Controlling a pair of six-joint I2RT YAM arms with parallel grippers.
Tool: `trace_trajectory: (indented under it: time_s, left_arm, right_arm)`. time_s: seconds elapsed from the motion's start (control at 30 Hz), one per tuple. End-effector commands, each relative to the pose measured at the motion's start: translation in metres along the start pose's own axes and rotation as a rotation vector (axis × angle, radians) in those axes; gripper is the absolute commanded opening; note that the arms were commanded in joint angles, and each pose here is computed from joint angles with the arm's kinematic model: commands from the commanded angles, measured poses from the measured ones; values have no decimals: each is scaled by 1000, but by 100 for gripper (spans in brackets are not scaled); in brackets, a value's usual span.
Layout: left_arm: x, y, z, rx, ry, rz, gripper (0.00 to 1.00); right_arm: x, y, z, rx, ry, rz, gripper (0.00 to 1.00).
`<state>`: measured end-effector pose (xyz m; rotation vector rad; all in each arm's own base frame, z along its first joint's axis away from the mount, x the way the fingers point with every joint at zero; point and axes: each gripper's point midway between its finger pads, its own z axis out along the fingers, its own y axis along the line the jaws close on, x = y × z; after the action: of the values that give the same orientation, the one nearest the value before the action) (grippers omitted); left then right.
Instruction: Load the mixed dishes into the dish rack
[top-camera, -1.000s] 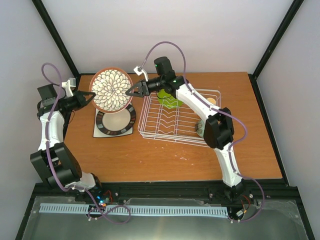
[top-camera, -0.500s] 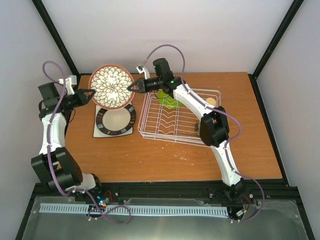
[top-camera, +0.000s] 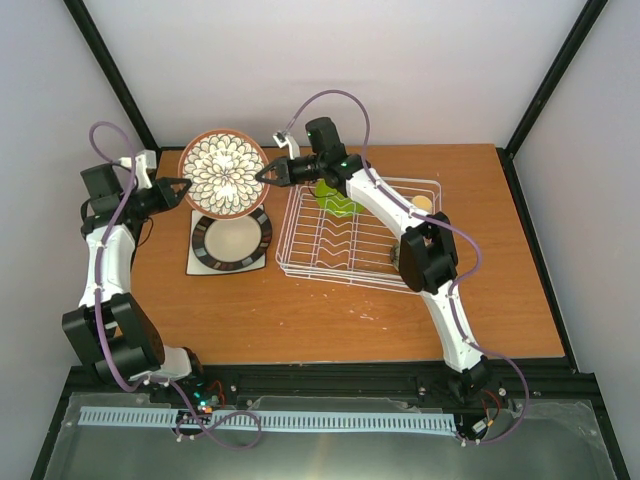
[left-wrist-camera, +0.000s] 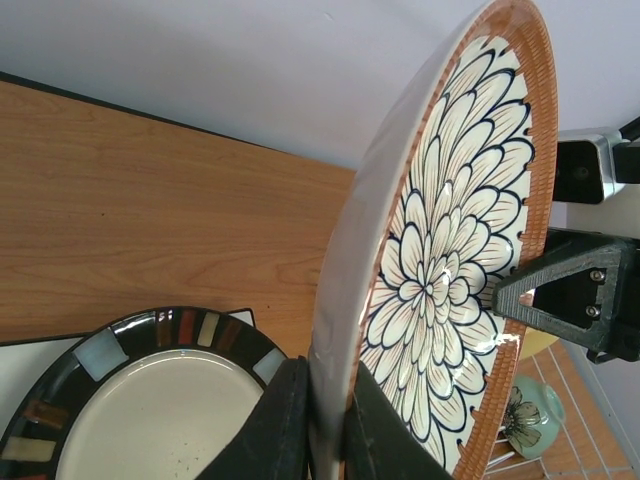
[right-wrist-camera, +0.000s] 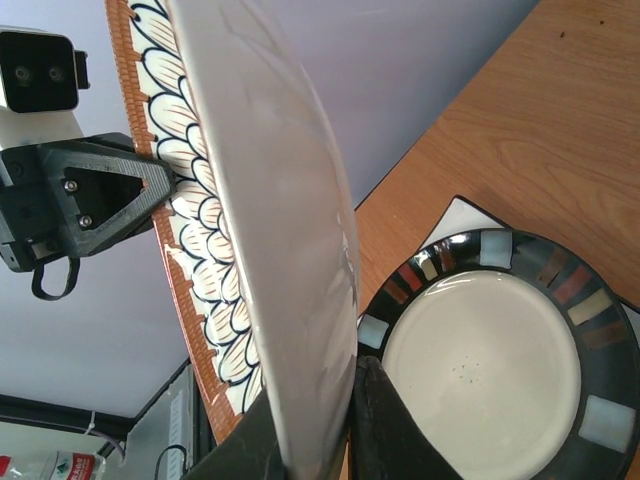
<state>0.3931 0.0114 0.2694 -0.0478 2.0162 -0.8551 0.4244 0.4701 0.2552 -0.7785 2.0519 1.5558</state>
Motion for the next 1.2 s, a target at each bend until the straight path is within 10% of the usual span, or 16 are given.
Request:
trace_trajectory:
  time_s: [0.0,0.53,1.17]
  left_arm:
    - [9,-52,7,225,82,-68,9]
    - [15,-41,12,191,89,-91,48]
    - [-9,-54,2,171,6,-6,66]
  right_arm:
    - [-13,113,-1,-259,-21,-334,3]
    - [-16,91,-12,-176,-124,-267,3]
    - [-30,54,-59,0,-297,-218,3]
